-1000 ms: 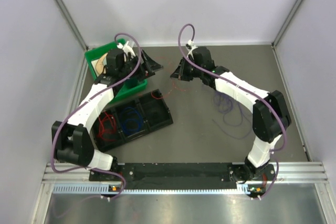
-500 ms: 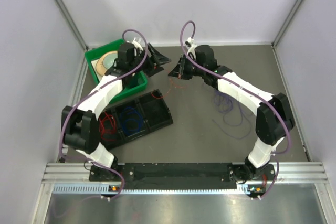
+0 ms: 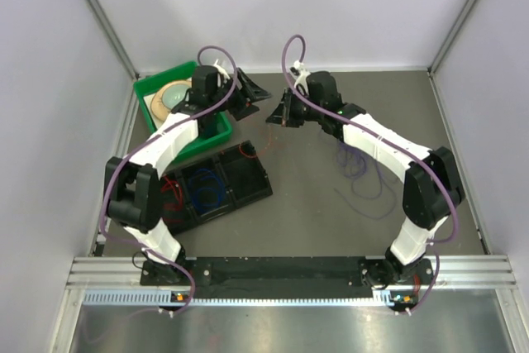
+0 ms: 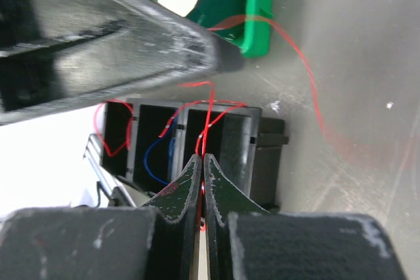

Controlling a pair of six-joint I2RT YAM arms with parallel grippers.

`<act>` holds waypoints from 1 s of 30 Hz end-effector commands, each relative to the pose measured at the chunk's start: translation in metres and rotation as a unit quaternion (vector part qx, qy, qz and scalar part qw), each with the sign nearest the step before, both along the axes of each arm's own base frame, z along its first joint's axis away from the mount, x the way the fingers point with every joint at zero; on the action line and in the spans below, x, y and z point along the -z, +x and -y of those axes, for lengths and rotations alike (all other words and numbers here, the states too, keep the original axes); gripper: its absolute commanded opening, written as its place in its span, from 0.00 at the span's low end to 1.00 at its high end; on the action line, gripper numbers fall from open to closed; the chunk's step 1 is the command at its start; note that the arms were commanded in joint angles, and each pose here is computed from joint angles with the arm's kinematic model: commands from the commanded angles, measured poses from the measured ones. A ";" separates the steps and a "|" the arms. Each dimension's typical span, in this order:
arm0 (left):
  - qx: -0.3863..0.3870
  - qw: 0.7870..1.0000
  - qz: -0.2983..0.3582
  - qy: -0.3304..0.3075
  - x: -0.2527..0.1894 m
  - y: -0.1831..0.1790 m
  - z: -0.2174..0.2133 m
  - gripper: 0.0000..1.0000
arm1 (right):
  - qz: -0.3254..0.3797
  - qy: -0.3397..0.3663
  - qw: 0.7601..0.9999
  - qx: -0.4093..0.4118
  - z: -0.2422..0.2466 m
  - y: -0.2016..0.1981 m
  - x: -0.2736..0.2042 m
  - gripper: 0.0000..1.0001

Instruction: Untangle the cables

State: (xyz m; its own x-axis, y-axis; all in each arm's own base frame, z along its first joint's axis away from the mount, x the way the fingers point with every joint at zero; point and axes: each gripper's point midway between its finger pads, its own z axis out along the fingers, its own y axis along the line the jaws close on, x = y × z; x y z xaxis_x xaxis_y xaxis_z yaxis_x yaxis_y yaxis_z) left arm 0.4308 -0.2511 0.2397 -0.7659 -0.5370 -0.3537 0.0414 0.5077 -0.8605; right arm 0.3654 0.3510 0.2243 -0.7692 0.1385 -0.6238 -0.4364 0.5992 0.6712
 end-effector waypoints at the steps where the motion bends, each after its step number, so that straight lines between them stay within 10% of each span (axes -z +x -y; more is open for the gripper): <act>1: 0.005 0.997 0.070 0.011 -0.060 -0.010 -0.007 0.77 | 0.058 -0.005 0.998 0.009 0.005 0.004 -0.038 0.00; 25: 0.000 0.991 0.000 0.132 0.021 -0.030 -0.018 0.77 | -0.029 -0.075 0.979 0.187 0.065 0.102 0.072 0.00; 29: 0.002 0.984 0.009 0.179 0.031 -0.031 -0.022 0.79 | -0.046 -0.065 0.986 0.145 0.058 0.103 0.075 0.72; 30: 0.007 0.980 0.009 0.197 0.036 -0.033 -0.024 0.79 | -0.047 -0.070 0.986 0.143 0.059 0.101 0.073 0.77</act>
State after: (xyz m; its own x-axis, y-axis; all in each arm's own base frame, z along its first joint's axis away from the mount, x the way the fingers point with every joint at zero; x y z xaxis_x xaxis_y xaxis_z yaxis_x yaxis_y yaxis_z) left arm 0.3957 -0.2346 0.2041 -0.7883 -0.4191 -0.4504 0.0076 0.7253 -0.6884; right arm 0.4498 0.2838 0.1117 -0.7994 0.2764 -0.5334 -0.1024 0.8121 0.5744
